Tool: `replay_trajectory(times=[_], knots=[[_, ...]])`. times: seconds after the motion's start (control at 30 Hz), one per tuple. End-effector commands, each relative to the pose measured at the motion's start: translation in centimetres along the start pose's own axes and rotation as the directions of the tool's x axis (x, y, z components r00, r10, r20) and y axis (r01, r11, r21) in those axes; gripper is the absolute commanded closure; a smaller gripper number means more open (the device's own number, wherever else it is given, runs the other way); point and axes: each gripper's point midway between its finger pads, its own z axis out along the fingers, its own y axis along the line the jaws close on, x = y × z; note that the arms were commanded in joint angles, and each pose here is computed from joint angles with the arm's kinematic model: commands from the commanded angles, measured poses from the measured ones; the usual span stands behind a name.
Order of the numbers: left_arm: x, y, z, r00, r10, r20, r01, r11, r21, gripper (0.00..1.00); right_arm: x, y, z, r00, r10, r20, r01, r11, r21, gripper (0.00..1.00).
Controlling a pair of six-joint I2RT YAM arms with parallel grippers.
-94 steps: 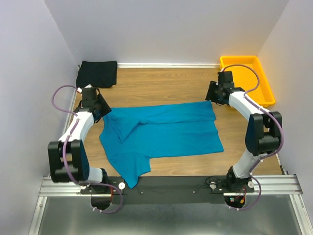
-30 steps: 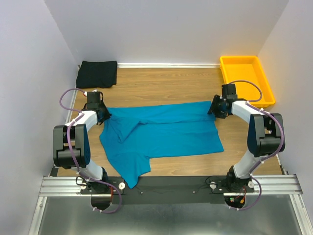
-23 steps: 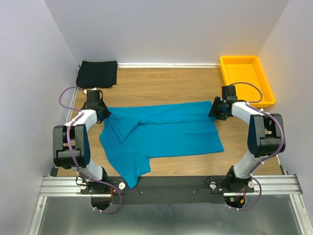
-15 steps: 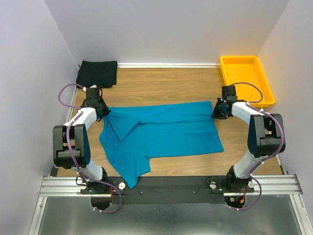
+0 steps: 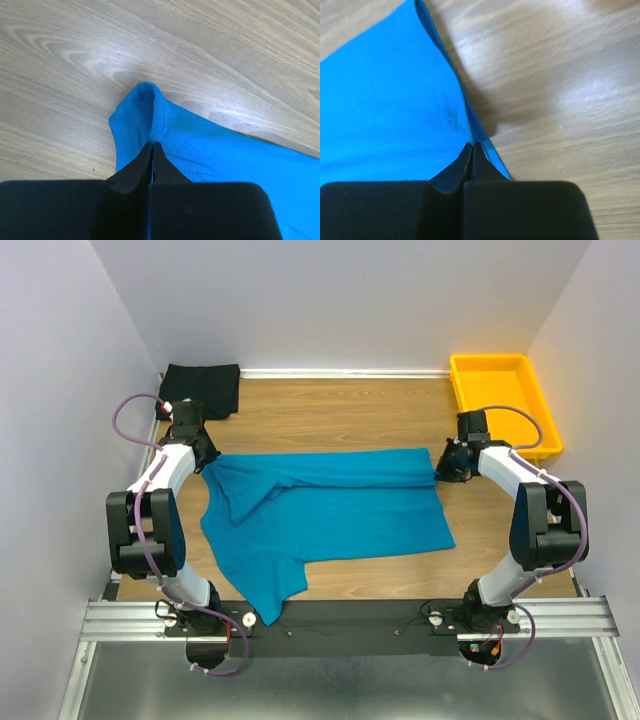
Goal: Fold and stack the t-shirts
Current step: Fold the tshirt
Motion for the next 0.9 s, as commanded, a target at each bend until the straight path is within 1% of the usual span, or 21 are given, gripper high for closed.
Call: replay_trajectory(times=[0.0, 0.1, 0.13, 0.2, 0.23, 0.3, 0.37, 0.4, 0.47, 0.5, 0.6, 0.63, 0.7, 0.77, 0.87], knots=[[0.5, 1.6, 1.0, 0.999, 0.026, -0.038, -0.029, 0.996, -0.087, 0.95, 1.1, 0.4, -0.6, 0.997, 0.028, -0.070, -0.030, 0.999, -0.027, 0.99], [1.0, 1.7, 1.9, 0.998, 0.029, -0.056, -0.035, 0.995, -0.094, 0.95, 2.6, 0.0, 0.5, 0.992, 0.028, -0.123, -0.031, 0.999, -0.016, 0.99], [1.2, 1.7, 2.3, 0.997, 0.030, -0.064, -0.035, 0.995, -0.090, 0.95, 3.1, -0.5, 1.1, 0.990, 0.021, -0.141, -0.021, 1.000, 0.002, 0.98], [1.3, 1.5, 2.6, 0.997, 0.026, -0.066, -0.032, 0.996, -0.085, 0.95, 2.9, -0.4, 1.4, 0.990, 0.015, -0.143, -0.015, 1.000, 0.002, 0.94], [1.2, 1.3, 2.7, 0.998, 0.026, -0.063, -0.031, 0.997, -0.077, 0.95, 2.6, -0.3, 1.4, 0.990, 0.012, -0.137, -0.012, 1.000, -0.004, 0.84], [1.3, 1.2, 3.0, 0.997, 0.024, -0.068, -0.029, 0.997, -0.072, 0.94, 1.2, 0.7, 1.0, 0.994, -0.010, -0.107, 0.006, 0.999, -0.042, 0.70], [1.5, 1.3, 3.2, 0.997, 0.022, -0.073, -0.027, 0.997, -0.074, 0.92, -0.2, 1.4, 0.7, 0.997, -0.026, -0.068, 0.021, 0.998, -0.064, 0.55], [1.5, 1.3, 3.3, 0.997, 0.020, -0.073, -0.026, 0.997, -0.072, 0.87, -1.3, 1.9, 0.7, 0.998, -0.036, -0.045, 0.033, 0.996, -0.077, 0.53], [1.5, 1.3, 3.2, 0.998, 0.003, -0.066, -0.008, 0.997, -0.079, 0.77, -2.2, 2.4, 0.8, 0.998, -0.055, -0.026, 0.053, 0.994, -0.091, 0.52], [1.3, 1.3, 3.1, 0.998, -0.006, -0.058, 0.001, 0.997, -0.081, 0.64, -2.8, 2.7, 0.7, 0.998, -0.061, -0.013, 0.059, 0.993, -0.102, 0.52], [0.0, 1.2, 2.1, 0.999, -0.037, -0.003, 0.037, 0.996, -0.082, 0.52, -4.4, 4.2, 0.9, 0.996, -0.083, 0.014, 0.085, 0.984, -0.156, 0.53], [-0.9, 1.1, 1.4, 0.998, -0.055, 0.041, 0.058, 0.995, -0.081, 0.50, -4.9, 4.6, 1.2, 0.996, -0.087, 0.025, 0.090, 0.981, -0.169, 0.53], [-1.7, 0.9, 0.9, 0.994, -0.075, 0.075, 0.081, 0.994, -0.071, 0.50, -5.4, 5.1, 1.9, 0.995, -0.090, 0.031, 0.094, 0.978, -0.188, 0.54], [-2.3, 0.3, 0.5, 0.990, -0.102, 0.101, 0.107, 0.993, -0.043, 0.50, -5.4, 5.3, 2.5, 0.996, -0.083, 0.025, 0.087, 0.977, -0.197, 0.55], [-2.4, -1.4, 0.3, 0.988, -0.103, 0.111, 0.101, 0.995, 0.025, 0.52, -5.6, 5.5, 3.9, 0.996, -0.085, 0.026, 0.089, 0.975, -0.203, 0.56]])
